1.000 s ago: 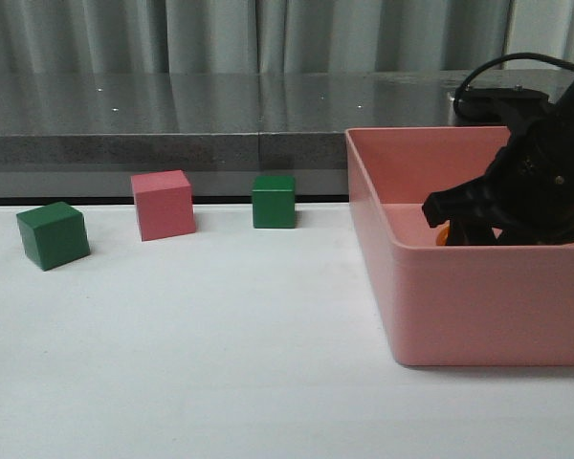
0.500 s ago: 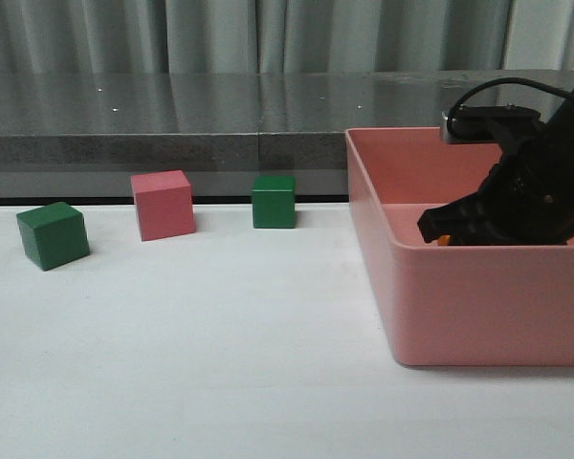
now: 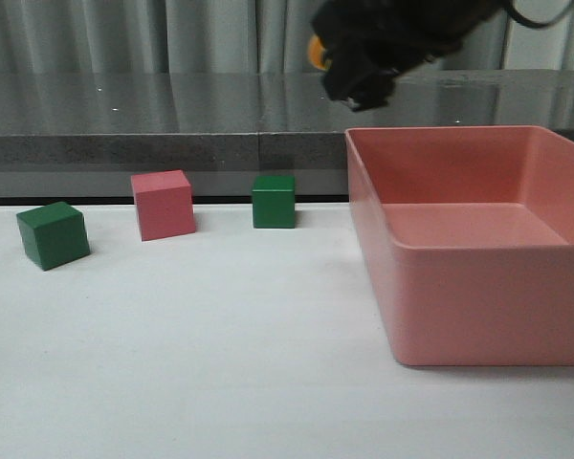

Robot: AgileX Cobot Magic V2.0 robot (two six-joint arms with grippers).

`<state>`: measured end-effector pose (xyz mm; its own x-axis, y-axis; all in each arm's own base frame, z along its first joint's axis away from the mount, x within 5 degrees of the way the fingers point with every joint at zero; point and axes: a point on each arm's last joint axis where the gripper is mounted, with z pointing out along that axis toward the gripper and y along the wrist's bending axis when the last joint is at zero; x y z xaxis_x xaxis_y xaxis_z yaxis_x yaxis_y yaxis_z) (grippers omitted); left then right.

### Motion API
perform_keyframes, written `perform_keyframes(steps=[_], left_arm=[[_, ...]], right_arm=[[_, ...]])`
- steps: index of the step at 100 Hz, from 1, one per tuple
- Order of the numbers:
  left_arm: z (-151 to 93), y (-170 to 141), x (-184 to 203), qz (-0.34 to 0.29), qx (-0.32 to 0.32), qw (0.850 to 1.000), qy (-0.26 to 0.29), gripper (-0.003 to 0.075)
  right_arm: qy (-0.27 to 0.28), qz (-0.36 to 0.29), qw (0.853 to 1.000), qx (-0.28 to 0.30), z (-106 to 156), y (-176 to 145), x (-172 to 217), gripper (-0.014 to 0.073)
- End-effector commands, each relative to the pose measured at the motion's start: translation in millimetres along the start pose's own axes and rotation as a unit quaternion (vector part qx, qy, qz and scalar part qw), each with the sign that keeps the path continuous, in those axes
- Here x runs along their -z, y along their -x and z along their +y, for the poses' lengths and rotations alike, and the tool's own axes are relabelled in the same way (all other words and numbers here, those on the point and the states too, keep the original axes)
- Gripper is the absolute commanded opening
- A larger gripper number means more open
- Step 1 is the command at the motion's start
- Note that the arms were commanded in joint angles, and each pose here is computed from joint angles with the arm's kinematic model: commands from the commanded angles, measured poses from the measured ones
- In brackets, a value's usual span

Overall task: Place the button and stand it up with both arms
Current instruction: 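Lift the button out of the bin and lower it onto the table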

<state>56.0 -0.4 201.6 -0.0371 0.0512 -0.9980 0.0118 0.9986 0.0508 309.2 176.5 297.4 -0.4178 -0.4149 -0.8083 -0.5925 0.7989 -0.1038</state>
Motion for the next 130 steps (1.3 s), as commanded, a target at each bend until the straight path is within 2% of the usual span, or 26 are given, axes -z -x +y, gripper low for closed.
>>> perform_keyframes(steps=[1, 9, 27, 34, 39, 46, 49, 59, 79, 89, 101, 120, 130], left_arm=[[-0.5, -6.1, 0.0, -0.035, 0.009, 0.999, 0.001, -0.002], [-0.5, -6.1, 0.0, -0.035, 0.009, 0.999, 0.001, -0.002], [-0.5, -6.1, 0.0, -0.035, 0.009, 0.999, 0.001, -0.002], [-0.5, -6.1, 0.0, -0.035, 0.009, 0.999, 0.001, -0.002], [-0.5, -6.1, 0.0, -0.035, 0.009, 0.999, 0.001, -0.002], [-0.5, -6.1, 0.0, -0.035, 0.009, 0.999, 0.001, -0.002], [-0.5, -6.1, 0.0, -0.035, 0.009, 0.999, 0.001, -0.002], [-0.5, -6.1, 0.0, -0.035, 0.009, 0.999, 0.001, -0.002], [-0.5, -6.1, 0.0, -0.035, 0.009, 0.999, 0.001, -0.002], [-0.5, -6.1, 0.0, -0.035, 0.009, 0.999, 0.001, -0.002], [-0.5, -6.1, 0.0, -0.035, 0.009, 0.999, 0.001, -0.002], [-0.5, -6.1, 0.0, -0.035, 0.009, 0.999, 0.001, -0.002], [-0.5, -6.1, 0.0, -0.035, 0.009, 0.999, 0.001, -0.002]], right_arm=[[0.017, -0.054, 0.995, 0.085, 18.8, 38.6, 13.5, 0.0144], [0.04, -0.049, 0.987, 0.149, 37.1, 50.8, 2.8, 0.0144], [0.08, -0.041, 0.966, 0.242, 71.4, 54.5, -33.5, 0.0144], [0.087, -0.04, 0.949, 0.301, 82.8, 47.7, -49.1, 0.0144], [0.095, -0.034, 0.93, 0.353, 90.6, 40.0, -61.3, 0.0144], [0.108, -0.024, 0.91, 0.399, 99.6, 30.2, -74.6, 0.0144], [0.113, -0.022, 0.906, 0.407, 101.7, 27.0, -79.3, 0.0144], [0.131, -0.016, 0.906, 0.402, 106.8, 16.5, -94.7, 0.0144], [0.152, 0.005, 0.891, 0.427, 112.6, -4.6, -119.7, 0.0145], [0.157, 0.015, 0.89, 0.427, 113.9, -11.5, -126.7, 0.016], [0.16, 0.021, 0.89, 0.427, 114.6, -15.9, -131.2, 0.0239], [0.158, 0.019, 0.89, 0.427, 114.5, -15.9, -132.1, 0.0444], [0.153, 0.014, 0.891, 0.426, 114.2, -14.8, -132.3, 0.0483]])
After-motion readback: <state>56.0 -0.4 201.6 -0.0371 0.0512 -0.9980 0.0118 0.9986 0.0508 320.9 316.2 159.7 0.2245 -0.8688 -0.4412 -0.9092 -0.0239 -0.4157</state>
